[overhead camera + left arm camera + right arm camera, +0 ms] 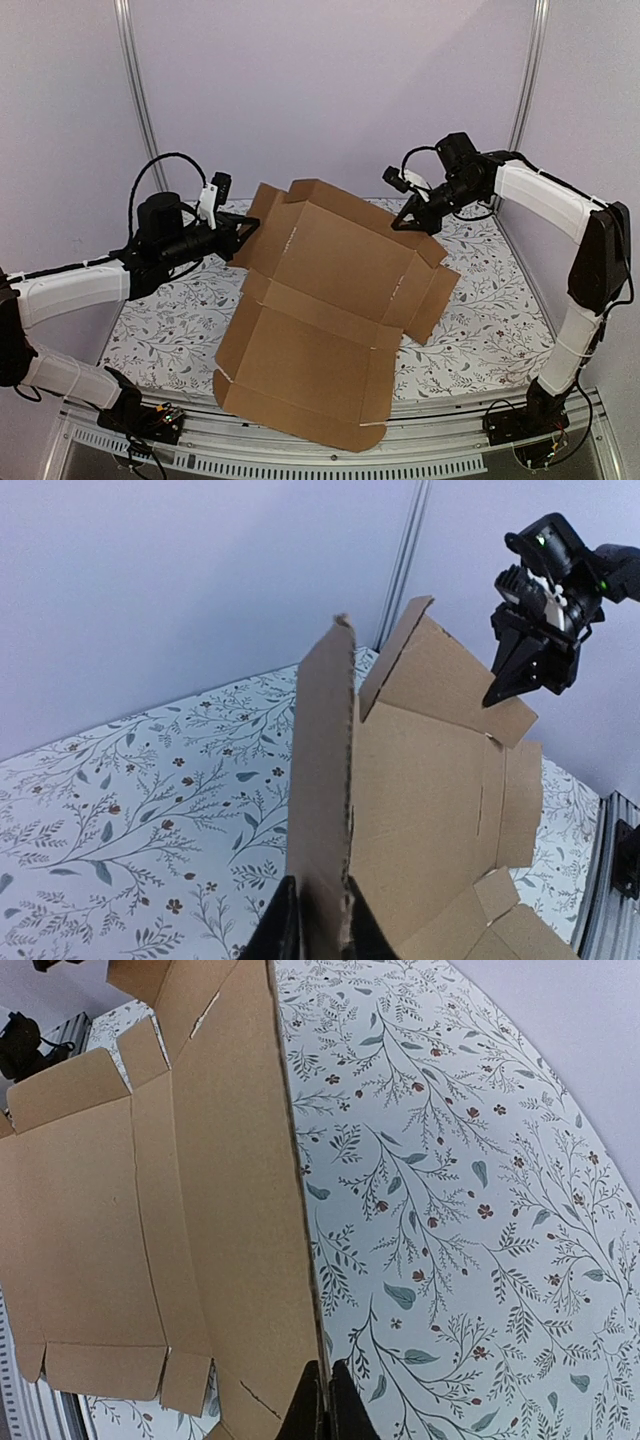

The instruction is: Fold the paper box

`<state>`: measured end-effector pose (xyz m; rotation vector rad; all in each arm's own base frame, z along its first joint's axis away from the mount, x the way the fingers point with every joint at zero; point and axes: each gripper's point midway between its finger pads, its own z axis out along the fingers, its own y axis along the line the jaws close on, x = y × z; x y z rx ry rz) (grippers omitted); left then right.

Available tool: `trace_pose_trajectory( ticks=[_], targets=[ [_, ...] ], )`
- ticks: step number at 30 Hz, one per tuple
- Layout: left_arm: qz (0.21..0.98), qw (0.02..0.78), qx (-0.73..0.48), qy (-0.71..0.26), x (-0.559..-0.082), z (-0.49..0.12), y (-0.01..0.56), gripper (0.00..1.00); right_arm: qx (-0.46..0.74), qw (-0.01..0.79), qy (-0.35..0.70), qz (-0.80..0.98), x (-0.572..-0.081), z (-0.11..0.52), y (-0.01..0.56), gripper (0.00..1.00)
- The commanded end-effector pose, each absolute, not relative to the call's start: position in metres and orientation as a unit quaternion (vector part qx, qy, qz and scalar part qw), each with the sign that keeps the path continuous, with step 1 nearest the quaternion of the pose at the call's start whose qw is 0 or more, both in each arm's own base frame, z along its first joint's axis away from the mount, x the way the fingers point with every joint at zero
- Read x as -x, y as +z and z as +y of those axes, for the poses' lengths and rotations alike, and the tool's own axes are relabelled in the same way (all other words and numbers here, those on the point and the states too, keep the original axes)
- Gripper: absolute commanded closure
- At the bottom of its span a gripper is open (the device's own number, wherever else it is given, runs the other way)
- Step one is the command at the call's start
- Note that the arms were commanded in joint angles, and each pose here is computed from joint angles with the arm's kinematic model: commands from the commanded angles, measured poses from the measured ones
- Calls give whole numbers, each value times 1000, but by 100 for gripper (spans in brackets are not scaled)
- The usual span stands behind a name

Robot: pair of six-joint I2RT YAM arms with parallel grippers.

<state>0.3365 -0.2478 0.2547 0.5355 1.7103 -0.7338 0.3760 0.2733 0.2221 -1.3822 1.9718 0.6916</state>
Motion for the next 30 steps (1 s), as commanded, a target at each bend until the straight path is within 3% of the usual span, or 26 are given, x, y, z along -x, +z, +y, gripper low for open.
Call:
trace_pose_trajectory(
  ticks=[1, 4, 8, 16, 26, 30],
  targets=[
    [749, 547, -201, -316, -334, -247, 243, 75, 531, 318, 237, 749, -361, 278, 226, 100],
    [768, 532, -176, -310, -332, -241, 235, 62, 529, 322, 218, 755, -356, 280, 222, 100],
    [795, 519, -133, -285, -329, -224, 228, 53, 524, 328, 186, 764, -350, 279, 212, 100],
    [841, 483, -39, -240, -306, -179, 223, 43, 521, 359, 136, 762, -334, 285, 213, 100],
    [910, 287, -22, -300, -257, -200, 161, 46, 512, 382, 104, 762, -317, 290, 231, 100],
    [921, 263, -14, -287, -249, -197, 143, 48, 510, 382, 103, 764, -312, 291, 232, 100]
  ],
)
